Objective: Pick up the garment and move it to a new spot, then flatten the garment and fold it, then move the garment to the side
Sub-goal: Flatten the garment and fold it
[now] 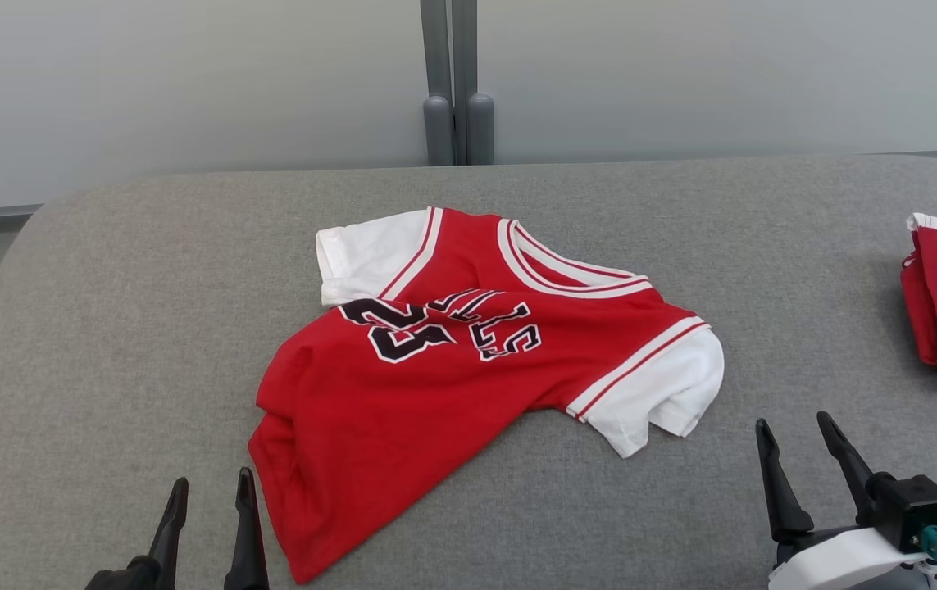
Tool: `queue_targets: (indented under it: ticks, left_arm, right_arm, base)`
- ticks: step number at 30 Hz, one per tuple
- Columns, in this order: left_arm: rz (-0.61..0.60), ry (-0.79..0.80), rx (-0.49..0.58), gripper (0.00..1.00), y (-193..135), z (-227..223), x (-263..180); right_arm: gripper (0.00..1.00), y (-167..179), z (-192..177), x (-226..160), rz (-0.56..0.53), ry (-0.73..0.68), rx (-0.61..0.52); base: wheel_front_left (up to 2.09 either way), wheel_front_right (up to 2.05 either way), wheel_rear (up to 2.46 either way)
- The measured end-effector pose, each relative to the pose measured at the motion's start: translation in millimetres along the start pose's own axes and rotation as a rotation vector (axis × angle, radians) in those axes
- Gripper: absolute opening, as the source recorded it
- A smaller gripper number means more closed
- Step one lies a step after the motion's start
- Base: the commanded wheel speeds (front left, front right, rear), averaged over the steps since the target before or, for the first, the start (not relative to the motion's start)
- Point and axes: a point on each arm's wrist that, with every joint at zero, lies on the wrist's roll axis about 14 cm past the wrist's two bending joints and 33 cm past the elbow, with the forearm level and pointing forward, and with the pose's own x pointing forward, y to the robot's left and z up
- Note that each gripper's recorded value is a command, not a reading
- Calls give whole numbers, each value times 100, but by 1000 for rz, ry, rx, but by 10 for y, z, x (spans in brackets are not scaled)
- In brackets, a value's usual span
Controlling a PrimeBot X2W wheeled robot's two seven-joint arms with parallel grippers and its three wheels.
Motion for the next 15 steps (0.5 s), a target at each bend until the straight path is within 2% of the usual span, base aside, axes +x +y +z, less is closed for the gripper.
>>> queue_targets:
  ticks: [12,15]
  left_arm:
    - [-18,25,1,100,-41,-79,-6]
    - [-34,39,21,100,-94,-122,-7]
  right_arm:
    - [100,-9,-55,-28,-7,17,7]
    - [100,-9,-69,-19,-20,17,49]
  base:
    - [0,0,0]
    - [0,0,0]
